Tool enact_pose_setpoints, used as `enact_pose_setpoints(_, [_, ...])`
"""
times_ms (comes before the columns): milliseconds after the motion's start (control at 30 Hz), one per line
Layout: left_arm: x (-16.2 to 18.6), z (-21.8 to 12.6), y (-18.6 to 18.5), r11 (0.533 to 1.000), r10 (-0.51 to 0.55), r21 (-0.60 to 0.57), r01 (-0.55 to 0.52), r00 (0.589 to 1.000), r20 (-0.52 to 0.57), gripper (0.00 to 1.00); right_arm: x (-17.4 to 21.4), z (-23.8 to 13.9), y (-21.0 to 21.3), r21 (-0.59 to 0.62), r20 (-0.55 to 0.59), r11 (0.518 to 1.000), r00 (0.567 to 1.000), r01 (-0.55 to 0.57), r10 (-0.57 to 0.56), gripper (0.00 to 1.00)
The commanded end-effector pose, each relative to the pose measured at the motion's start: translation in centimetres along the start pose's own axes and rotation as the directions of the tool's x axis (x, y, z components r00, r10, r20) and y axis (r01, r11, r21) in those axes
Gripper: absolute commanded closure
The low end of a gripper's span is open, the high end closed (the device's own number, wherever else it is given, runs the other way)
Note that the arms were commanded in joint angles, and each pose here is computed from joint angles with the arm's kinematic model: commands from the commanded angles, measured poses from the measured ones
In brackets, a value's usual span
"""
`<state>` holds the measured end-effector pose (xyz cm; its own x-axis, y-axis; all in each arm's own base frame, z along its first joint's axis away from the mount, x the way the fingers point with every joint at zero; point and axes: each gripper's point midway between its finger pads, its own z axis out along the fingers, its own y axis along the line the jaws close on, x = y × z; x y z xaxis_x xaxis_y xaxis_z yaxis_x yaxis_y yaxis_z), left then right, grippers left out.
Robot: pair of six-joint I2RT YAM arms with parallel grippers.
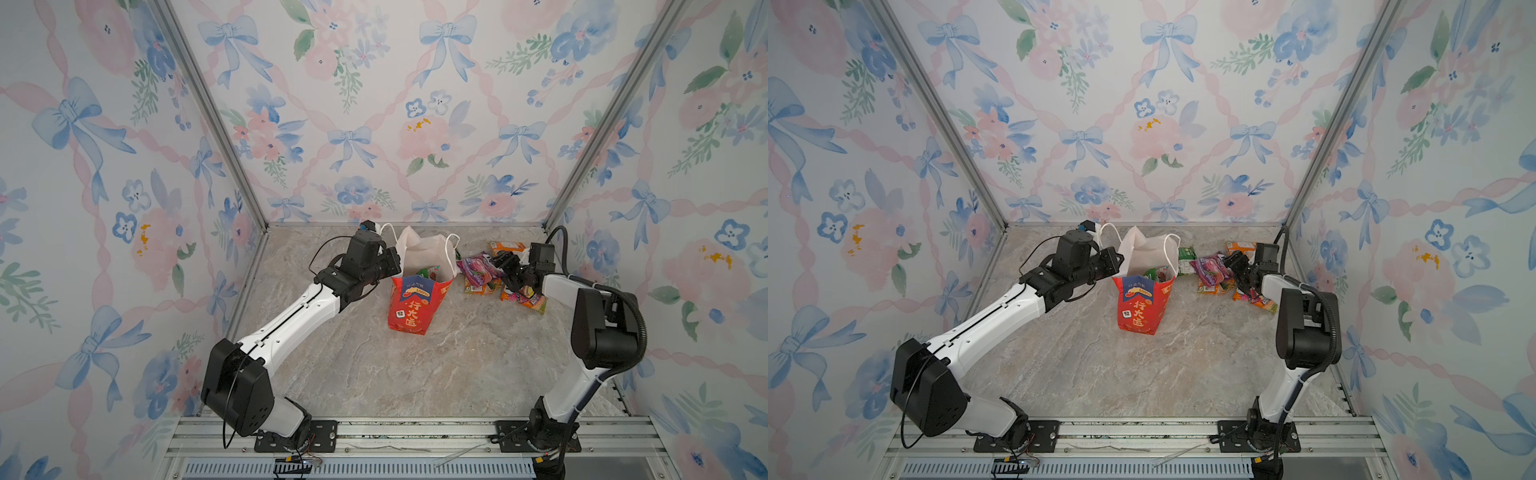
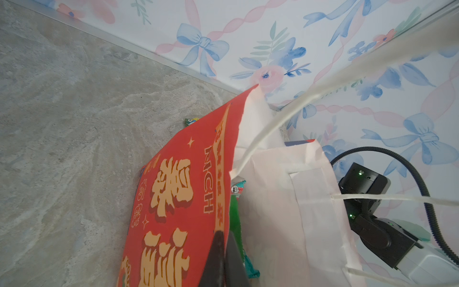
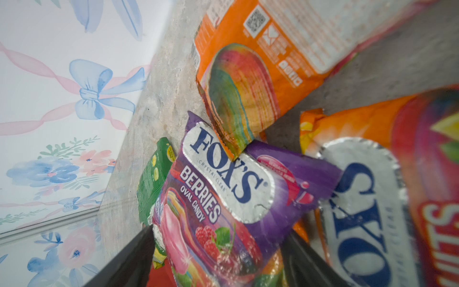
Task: Place the snacks into the paper bag
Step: 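Lower the right gripper and close it on the purple Fox's Berries packet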
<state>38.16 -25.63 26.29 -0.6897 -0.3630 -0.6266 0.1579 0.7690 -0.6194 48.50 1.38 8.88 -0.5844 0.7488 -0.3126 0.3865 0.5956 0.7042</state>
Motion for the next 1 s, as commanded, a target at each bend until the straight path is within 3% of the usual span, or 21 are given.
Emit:
enact_pose_setpoints(0, [0.8,0.3,0.8,1.000,0.001,-0.021,-0.001,1.000,-0.024,1.00,-1.0,-0.9,0.7,-0.016,0.036,0.999,0.999,0.033,-0.032,0.19])
enact_pose_setpoints(200, [0.7,0.1,0.8,1.000,0.001,-0.021,-0.001,1.000,-0.021,1.00,-0.4,0.5,0.7,-0.047,0.003,0.999,1.000,0.001,-0.001,0.19])
enact_pose_setpoints(967, [0.8,0.1,1.0,1.000,0.000,-0.028,-0.001,1.000,-0.019,1.00,3.0,3.0,-0.5,0.007,-0.092,1.000,0.996,-0.002,0.003,0.23])
